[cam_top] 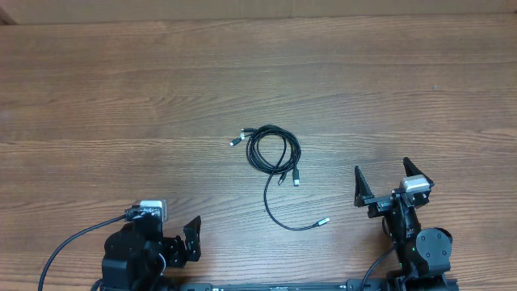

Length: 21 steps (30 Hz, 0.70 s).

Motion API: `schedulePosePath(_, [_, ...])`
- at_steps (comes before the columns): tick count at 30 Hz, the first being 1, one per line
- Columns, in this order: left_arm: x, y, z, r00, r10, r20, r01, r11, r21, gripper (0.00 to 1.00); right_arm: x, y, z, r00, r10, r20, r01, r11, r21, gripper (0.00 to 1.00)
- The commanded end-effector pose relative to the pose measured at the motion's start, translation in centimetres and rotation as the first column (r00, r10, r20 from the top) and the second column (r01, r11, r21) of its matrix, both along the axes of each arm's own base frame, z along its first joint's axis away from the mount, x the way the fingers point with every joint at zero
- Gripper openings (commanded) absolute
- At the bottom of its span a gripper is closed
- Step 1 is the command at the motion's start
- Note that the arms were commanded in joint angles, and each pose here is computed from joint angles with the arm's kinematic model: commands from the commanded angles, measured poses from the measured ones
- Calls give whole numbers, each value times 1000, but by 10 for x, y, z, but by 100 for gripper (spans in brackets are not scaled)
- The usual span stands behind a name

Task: Untangle cables

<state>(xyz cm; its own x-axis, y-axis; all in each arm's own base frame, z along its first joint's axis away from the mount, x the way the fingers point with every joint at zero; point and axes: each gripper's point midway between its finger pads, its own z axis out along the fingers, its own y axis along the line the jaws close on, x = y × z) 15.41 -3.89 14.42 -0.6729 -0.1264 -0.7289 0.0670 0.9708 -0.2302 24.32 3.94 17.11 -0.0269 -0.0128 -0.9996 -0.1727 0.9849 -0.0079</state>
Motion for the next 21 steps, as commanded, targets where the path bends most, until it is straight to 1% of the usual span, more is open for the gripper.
schedulePosePath(1, [3,12,5,999,28,25,-29,997,71,100,0,-1,-2,1000,-4,2,4,1000,-1,100])
schedulePosePath(21, [3,14,5,999,37,26,-39,996,79,99,0,-1,-2,1000,-4,2,4,1000,-1,100])
